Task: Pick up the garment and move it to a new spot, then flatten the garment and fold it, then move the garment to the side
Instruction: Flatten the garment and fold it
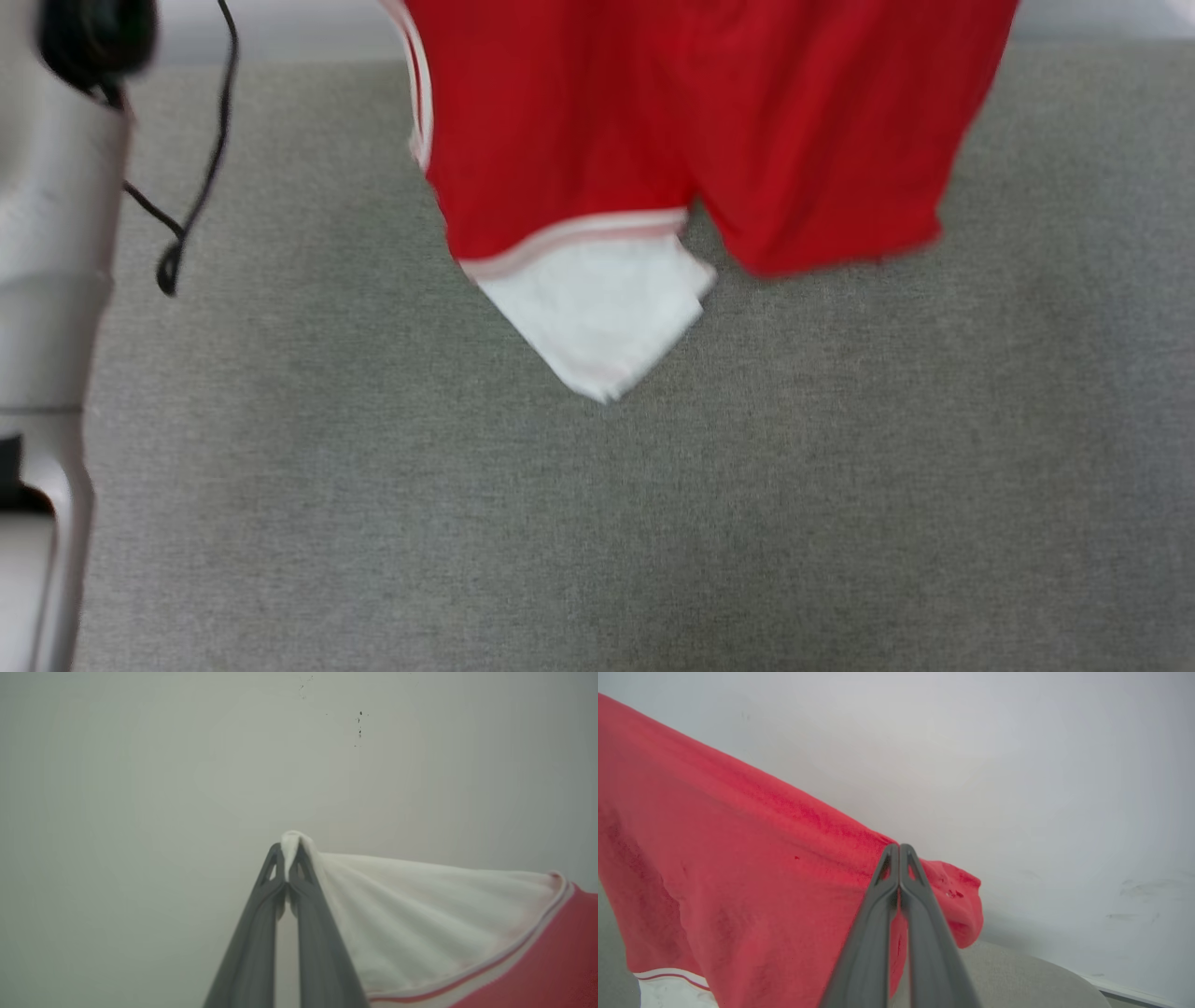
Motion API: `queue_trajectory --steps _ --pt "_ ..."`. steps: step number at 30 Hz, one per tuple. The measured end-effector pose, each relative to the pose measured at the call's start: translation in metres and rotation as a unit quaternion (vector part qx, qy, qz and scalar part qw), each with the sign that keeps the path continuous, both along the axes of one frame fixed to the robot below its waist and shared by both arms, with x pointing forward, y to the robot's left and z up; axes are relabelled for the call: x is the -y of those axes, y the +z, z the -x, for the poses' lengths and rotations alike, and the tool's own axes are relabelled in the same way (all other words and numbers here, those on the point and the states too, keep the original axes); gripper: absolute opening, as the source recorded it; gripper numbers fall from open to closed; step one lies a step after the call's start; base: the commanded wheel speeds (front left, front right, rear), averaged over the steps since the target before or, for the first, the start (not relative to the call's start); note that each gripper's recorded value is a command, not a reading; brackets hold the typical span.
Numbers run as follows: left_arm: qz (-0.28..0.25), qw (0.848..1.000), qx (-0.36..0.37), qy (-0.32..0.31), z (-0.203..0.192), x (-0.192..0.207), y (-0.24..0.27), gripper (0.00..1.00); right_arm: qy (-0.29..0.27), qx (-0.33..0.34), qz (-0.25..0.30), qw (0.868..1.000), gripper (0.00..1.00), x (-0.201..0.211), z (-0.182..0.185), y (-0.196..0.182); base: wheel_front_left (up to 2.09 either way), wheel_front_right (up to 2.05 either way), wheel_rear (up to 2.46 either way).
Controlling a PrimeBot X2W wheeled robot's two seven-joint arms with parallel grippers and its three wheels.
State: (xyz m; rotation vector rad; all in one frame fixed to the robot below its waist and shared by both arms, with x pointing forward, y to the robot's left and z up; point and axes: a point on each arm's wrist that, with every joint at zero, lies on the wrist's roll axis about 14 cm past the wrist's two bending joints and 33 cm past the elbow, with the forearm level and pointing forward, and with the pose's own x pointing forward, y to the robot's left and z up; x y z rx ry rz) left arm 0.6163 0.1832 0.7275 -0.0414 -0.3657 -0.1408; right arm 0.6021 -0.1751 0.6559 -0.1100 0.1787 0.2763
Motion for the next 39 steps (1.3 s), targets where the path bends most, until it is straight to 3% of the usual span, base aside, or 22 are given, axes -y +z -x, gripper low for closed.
queue_trajectory --steps 11,16,23,32,39 --pt "0.001 0.997 0.078 0.019 -0.062 -0.012 0.035 0.0 0.006 0.117 0.003 0.993 0.0 -0.013 -0.072 0.03 0.0 0.0 0.0" --pt "0.003 0.998 0.065 0.021 -0.085 -0.012 0.012 0.0 0.008 0.116 0.008 0.993 0.0 -0.015 -0.094 0.009 0.0 0.0 0.0" --pt "0.015 1.0 -0.009 0.021 -0.12 -0.013 -0.075 0.0 0.015 0.059 0.014 0.998 0.0 -0.022 -0.122 -0.07 0.0 0.0 0.0" --pt "0.043 0.993 -0.108 0.016 -0.108 -0.018 -0.169 0.0 0.027 -0.019 0.009 0.999 0.0 -0.031 -0.111 -0.143 0.0 0.0 0.0" --pt "0.078 0.98 -0.184 0.018 -0.052 -0.026 -0.231 0.0 0.042 -0.081 -0.005 0.996 0.0 -0.033 -0.059 -0.191 0.0 0.0 0.0"
